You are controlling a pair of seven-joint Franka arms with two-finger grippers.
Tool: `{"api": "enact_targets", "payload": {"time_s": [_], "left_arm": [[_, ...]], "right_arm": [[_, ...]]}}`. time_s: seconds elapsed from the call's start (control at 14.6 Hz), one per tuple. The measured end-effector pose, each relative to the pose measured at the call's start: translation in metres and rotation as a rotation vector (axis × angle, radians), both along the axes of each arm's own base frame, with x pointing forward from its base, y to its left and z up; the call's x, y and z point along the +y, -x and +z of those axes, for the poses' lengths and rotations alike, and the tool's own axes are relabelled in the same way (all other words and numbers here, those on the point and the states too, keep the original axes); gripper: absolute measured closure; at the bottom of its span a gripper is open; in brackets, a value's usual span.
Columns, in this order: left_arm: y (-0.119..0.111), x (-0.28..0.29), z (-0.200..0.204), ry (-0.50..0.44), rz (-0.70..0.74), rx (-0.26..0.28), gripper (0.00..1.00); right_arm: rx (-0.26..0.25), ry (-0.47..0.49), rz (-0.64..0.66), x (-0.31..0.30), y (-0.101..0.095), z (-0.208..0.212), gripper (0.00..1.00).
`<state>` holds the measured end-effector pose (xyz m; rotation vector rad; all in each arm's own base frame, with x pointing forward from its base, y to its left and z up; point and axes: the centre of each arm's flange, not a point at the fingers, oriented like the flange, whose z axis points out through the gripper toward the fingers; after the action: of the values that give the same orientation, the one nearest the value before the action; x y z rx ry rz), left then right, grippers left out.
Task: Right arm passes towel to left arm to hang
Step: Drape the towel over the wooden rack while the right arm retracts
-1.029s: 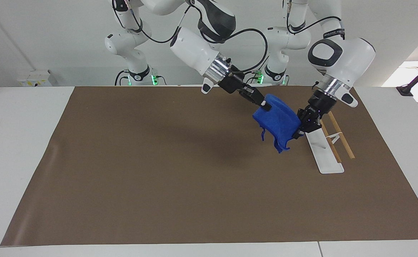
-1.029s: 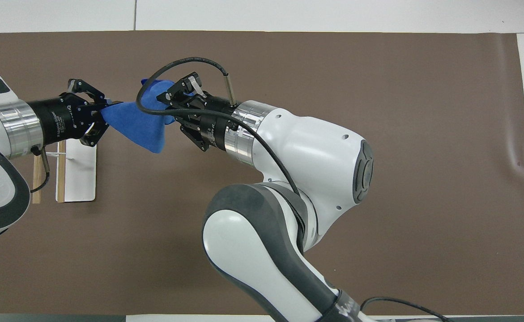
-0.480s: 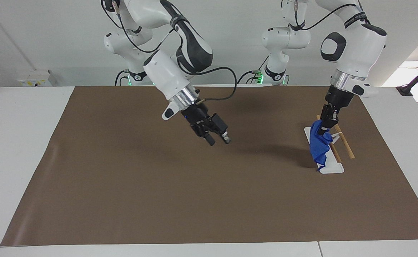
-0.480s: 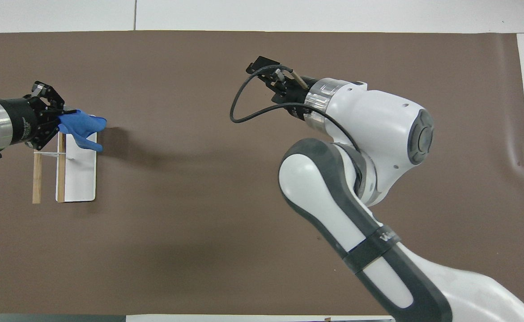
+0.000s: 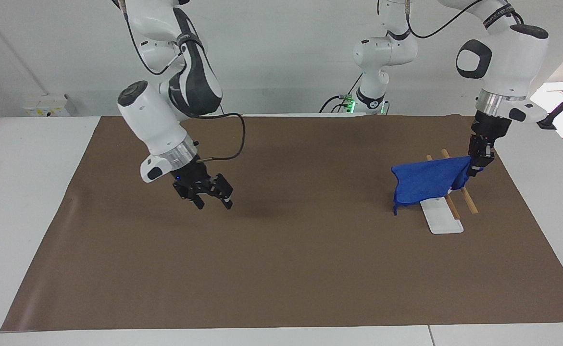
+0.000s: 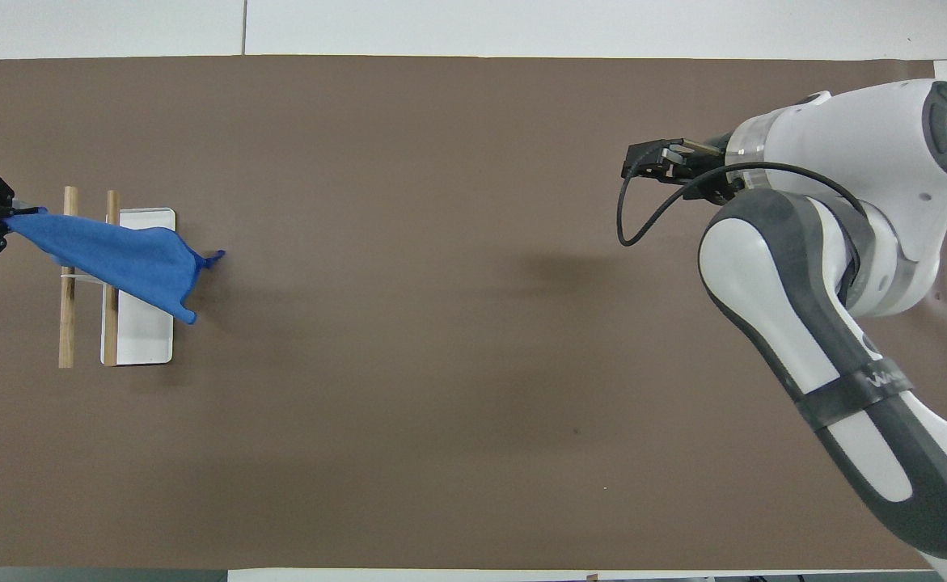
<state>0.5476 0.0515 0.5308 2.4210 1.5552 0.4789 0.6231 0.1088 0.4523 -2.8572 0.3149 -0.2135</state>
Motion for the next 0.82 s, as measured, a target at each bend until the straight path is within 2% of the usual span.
{"api": "enact_targets", "payload": {"time_s": [0.14, 0.21, 0.34, 0.62, 0.82], "left_arm": [[0.003, 0.025, 0.000, -0.012, 0.017, 0.001, 0.98], [0.005, 0.037, 0.000, -0.016, 0.030, 0.001, 0.98], [0.008, 0.055, 0.001, -0.022, 0.056, -0.010, 0.98], [0.011, 0.080, -0.005, -0.029, 0.103, -0.036, 0.98], [0.013, 0.084, -0.029, -0.030, 0.113, -0.032, 0.98]], "right_arm": [[0.088, 0.158, 0.062, -0.029, 0.008, 0.002, 0.00], [0.138, 0.208, 0.077, -0.039, 0.014, 0.004, 0.00], [0.186, 0.246, 0.077, -0.055, 0.021, 0.014, 0.00], [0.216, 0.250, 0.052, -0.126, 0.042, 0.058, 0.00], [0.206, 0.248, 0.053, -0.140, 0.063, 0.103, 0.00]]}}
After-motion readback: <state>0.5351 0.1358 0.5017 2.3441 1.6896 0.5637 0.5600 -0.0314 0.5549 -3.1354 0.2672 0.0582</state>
